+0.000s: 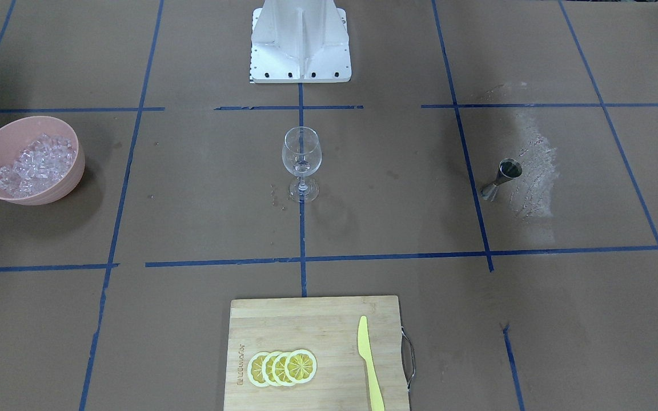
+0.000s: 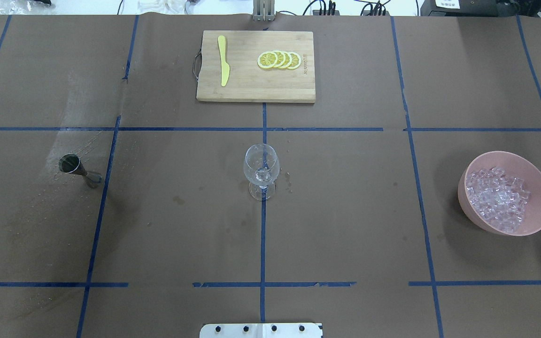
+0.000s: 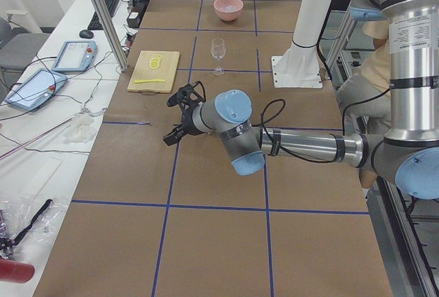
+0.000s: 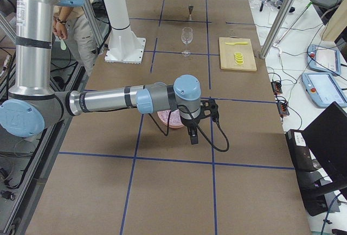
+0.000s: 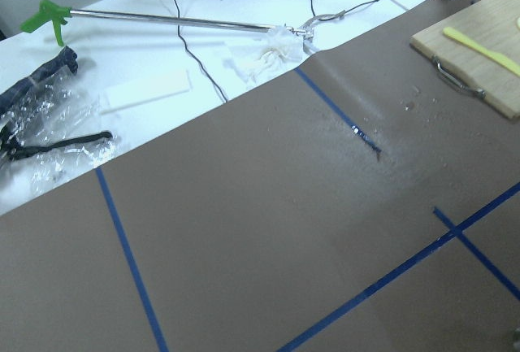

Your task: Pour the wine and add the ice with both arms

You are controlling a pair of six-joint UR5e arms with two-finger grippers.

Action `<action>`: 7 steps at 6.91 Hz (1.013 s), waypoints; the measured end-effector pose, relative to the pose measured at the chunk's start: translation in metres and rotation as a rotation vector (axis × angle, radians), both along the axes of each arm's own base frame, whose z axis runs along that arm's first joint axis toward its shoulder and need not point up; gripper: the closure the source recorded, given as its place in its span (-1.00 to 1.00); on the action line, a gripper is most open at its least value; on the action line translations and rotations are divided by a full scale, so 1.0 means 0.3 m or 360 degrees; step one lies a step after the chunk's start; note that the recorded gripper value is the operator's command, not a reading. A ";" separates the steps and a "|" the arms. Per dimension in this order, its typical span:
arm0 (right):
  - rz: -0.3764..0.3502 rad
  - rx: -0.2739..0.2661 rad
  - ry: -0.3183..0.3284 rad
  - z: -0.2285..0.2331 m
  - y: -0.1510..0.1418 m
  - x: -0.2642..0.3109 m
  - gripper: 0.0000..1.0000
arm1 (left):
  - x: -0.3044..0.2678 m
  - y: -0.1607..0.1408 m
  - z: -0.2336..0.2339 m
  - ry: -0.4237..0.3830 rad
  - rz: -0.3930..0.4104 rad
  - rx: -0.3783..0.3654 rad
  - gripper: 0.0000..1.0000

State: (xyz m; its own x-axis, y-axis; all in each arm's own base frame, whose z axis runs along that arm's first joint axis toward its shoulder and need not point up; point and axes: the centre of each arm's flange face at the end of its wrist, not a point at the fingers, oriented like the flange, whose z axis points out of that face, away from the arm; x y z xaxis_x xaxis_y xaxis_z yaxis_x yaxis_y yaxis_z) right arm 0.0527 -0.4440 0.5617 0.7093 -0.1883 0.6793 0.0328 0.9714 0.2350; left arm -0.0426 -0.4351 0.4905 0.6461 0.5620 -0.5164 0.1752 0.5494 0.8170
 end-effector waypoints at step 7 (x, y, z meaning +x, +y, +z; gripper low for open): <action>0.0005 0.0053 -0.0006 0.031 0.036 0.001 -1.00 | 0.789 0.159 -0.252 0.0527 -0.0431 -0.0173 -1.00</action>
